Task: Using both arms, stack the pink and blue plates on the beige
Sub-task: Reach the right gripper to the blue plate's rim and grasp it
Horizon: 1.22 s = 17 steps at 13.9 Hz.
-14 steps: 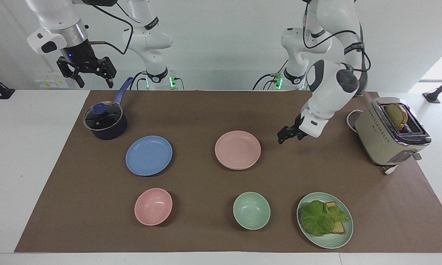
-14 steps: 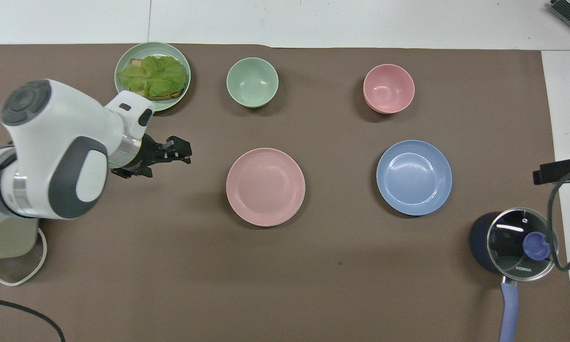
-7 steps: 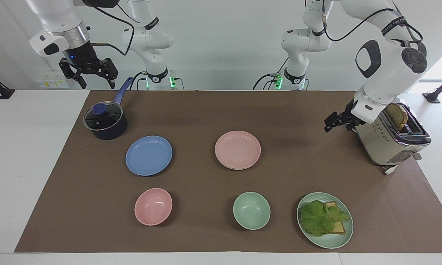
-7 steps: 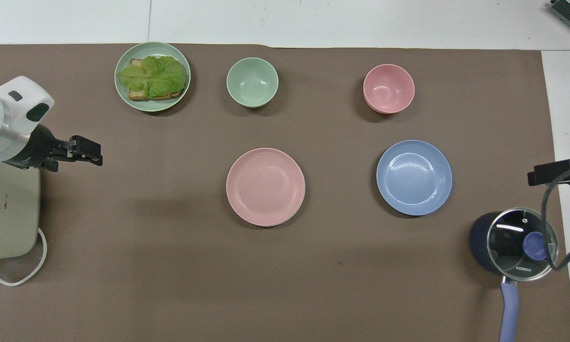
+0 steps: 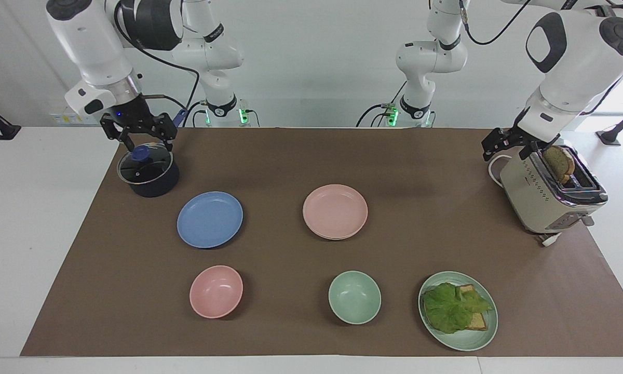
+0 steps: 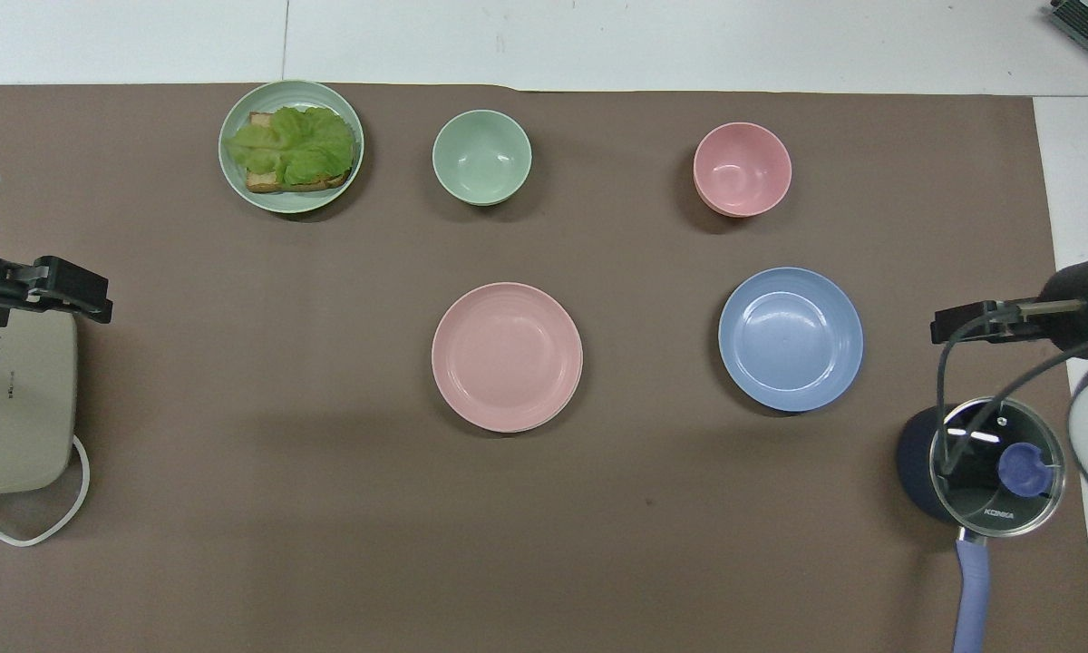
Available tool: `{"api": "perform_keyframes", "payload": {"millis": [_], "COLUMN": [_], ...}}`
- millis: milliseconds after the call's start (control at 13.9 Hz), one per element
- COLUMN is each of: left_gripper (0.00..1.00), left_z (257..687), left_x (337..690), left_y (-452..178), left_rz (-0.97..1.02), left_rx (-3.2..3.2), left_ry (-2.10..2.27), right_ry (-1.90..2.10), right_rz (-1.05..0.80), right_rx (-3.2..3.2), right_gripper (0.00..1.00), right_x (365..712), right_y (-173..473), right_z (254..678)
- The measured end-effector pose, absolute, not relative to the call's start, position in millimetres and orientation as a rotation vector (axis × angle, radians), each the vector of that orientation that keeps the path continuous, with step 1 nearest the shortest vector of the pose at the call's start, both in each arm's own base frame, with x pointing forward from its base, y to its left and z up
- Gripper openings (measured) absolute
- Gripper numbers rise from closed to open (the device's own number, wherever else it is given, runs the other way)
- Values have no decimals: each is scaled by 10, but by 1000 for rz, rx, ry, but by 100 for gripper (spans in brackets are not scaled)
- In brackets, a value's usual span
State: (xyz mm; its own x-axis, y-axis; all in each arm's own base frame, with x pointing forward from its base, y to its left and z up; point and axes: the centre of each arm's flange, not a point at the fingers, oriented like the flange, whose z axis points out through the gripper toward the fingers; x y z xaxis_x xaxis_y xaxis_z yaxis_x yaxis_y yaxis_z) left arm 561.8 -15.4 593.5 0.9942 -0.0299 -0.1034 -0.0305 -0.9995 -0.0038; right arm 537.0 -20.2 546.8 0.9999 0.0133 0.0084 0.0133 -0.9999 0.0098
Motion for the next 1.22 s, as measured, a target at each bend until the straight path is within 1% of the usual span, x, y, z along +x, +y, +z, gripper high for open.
{"api": "perform_keyframes", "payload": {"millis": [360, 576, 935, 1223], "left_gripper": [100, 100, 100, 100], "left_z": [5992, 6064, 6077, 6077], "left_x": [5604, 5571, 5564, 5567], "left_y": [-219, -217, -205, -79], "left_rz": [161, 144, 141, 142], "left_rx": [-3131, -3133, -3133, -3134], "left_ry": [66, 66, 62, 26], "right_ry": [47, 50, 41, 5], "right_rz": [40, 65, 74, 11], "right_rx": [3114, 3105, 3120, 3194], "right_gripper": [100, 100, 100, 100], "right_x": [5802, 5941, 6029, 5972], "right_y": [-170, -179, -365, -520], "right_z": [4507, 4070, 3513, 3111]}}
